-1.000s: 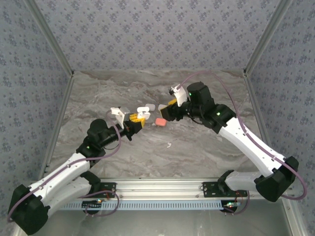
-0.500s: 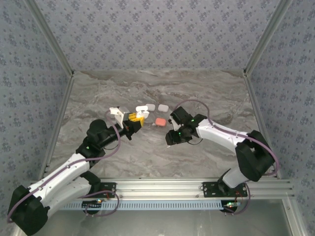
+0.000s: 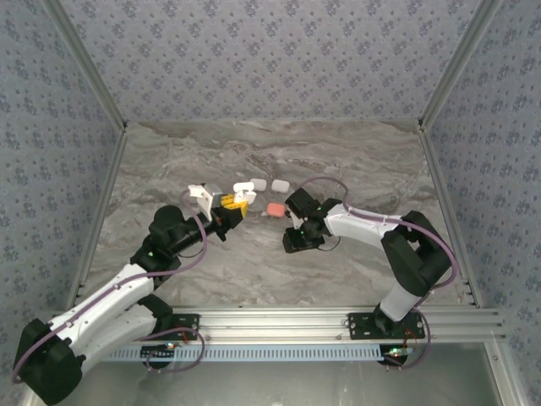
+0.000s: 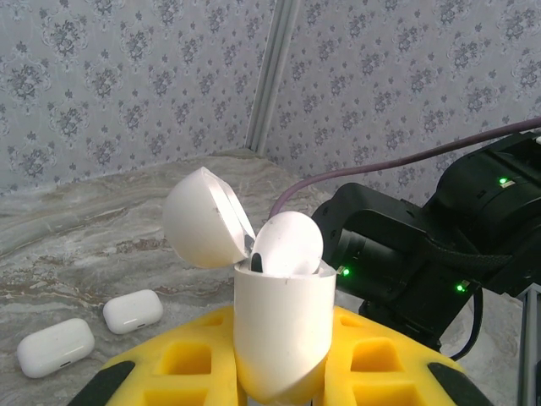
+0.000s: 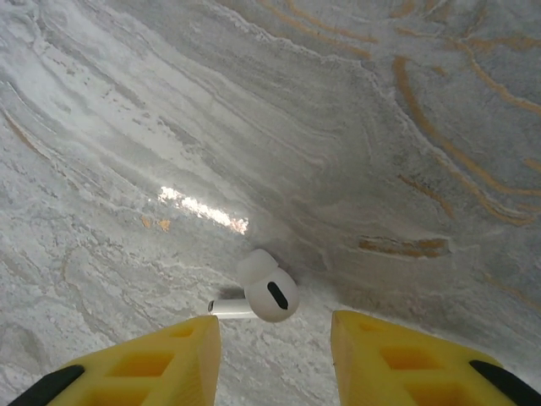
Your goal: Insert wireless bluetooth earbuds into charging case
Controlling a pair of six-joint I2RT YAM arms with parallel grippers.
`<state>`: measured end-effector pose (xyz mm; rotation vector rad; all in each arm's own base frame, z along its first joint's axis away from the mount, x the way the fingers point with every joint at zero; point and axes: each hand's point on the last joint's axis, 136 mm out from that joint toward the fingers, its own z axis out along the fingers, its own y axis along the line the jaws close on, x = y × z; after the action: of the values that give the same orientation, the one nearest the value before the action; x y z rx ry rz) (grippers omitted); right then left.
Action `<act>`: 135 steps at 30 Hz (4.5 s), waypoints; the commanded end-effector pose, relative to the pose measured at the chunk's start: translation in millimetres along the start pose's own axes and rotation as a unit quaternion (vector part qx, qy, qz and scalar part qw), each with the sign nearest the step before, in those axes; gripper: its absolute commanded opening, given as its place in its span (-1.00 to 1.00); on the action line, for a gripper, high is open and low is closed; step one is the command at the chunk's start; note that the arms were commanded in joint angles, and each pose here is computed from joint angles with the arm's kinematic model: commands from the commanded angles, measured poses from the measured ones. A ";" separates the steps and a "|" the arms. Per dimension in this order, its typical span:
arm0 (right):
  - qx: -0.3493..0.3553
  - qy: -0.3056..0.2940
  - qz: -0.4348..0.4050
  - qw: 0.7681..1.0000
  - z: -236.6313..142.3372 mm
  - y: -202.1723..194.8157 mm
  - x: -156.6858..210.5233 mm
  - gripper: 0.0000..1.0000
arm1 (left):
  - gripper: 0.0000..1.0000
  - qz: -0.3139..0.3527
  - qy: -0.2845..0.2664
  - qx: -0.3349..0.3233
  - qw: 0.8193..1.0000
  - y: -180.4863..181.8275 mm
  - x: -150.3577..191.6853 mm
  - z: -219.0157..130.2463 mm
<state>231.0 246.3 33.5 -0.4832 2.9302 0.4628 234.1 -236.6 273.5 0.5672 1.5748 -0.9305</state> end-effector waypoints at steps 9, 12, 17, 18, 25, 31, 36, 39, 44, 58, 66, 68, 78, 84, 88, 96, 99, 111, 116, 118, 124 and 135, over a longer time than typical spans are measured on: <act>-0.008 0.010 0.005 1.000 12.1 5.2 -2.0 -0.30 | -1.00 0.013 -0.015 0.006 1.000 -5.4 -11.6 -0.6; -0.007 0.015 0.005 1.000 15.1 5.0 0.2 -0.34 | -1.00 0.013 -0.015 0.006 1.000 -5.4 -11.9 -0.6; -0.009 0.012 -0.001 1.000 13.6 6.1 -0.4 -0.43 | -1.00 0.013 -0.014 0.006 1.000 -5.2 -11.0 -0.4; -0.008 0.009 -0.004 1.000 12.5 5.8 -1.3 -0.46 | -1.00 0.012 -0.014 0.005 1.000 -5.1 -10.8 -0.3; -0.001 -0.033 -0.050 0.998 -10.3 8.6 -15.7 -0.49 | -1.00 0.010 -0.014 0.008 1.000 -5.2 -9.9 1.0; 0.007 -0.099 -0.110 0.989 -55.1 9.4 -32.7 -0.49 | -1.00 -0.007 -0.022 0.031 0.999 -10.5 -8.9 5.5; 0.004 -0.183 -0.169 0.969 -114.8 14.3 -50.3 -0.50 | -1.00 -0.017 -0.018 0.053 0.998 -15.1 -6.9 12.5; 0.005 -0.234 -0.210 0.949 -156.7 20.2 -62.4 -0.50 | -1.00 -0.019 -0.018 0.068 0.997 -19.1 -8.9 15.6; 0.013 -0.322 -0.279 0.904 -221.0 37.9 -79.0 -0.50 | -1.00 -0.024 -0.010 0.102 0.994 -29.8 -11.6 21.3; 0.011 -0.426 -0.400 0.812 -281.5 90.6 -90.2 -0.49 | -1.00 -0.032 0.006 0.169 0.985 -51.6 -11.6 28.2; 0.007 -0.405 -0.430 0.807 -264.4 104.1 -87.5 -0.49 | -1.00 -0.031 0.009 0.171 0.985 -52.9 -11.0 28.7; 0.007 -0.398 -0.434 0.808 -259.6 104.5 -86.6 -0.49 | -1.00 -0.031 0.009 0.171 0.985 -52.9 -10.6 28.7; 0.012 -0.374 -0.444 0.814 -244.3 104.1 -82.5 -0.49 | -1.00 -0.029 0.009 0.169 0.985 -53.0 -11.4 29.2; 0.007 -0.363 -0.447 0.818 -238.3 103.9 -77.9 -0.49 | -1.00 -0.029 0.010 0.167 0.985 -52.1 -10.7 29.7; -0.003 -0.357 -0.451 0.818 -236.0 105.8 -74.0 -0.49 | -1.00 -0.030 0.011 0.167 0.986 -51.9 -9.9 30.1; -0.022 -0.347 -0.460 0.817 -231.6 110.7 -66.9 -0.48 | -1.00 -0.030 0.012 0.167 0.985 -51.6 -9.3 30.8; -0.033 -0.344 -0.463 0.817 -230.5 113.7 -64.5 -0.48 | -1.00 -0.030 0.012 0.167 0.985 -51.4 -9.3 31.3; -0.024 -0.335 -0.459 0.823 -225.9 110.4 -66.9 -0.48 | -1.00 -0.031 0.014 0.168 0.985 -51.3 -8.4 32.8; -0.023 -0.340 -0.454 0.823 -229.3 110.0 -69.5 -0.50 | -1.00 -0.032 0.019 0.167 0.985 -50.8 -5.7 34.8; -0.022 -0.340 -0.450 0.825 -228.8 108.7 -70.7 -0.50 | -1.00 -0.032 0.021 0.167 0.985 -50.4 -4.2 35.6; -0.021 -0.342 -0.423 0.839 -231.7 100.2 -76.1 -0.48 | -1.00 -0.030 0.028 0.140 0.989 -41.4 1.6 38.0; -0.020 -0.345 -0.400 0.849 -233.8 92.0 -80.3 -0.45 | -1.00 -0.028 0.030 0.131 0.990 -38.6 3.4 37.8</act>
<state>254.1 278.1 282.8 -1.2063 1.8159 0.4285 224.7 -287.3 259.0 0.7276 1.6023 -1.1982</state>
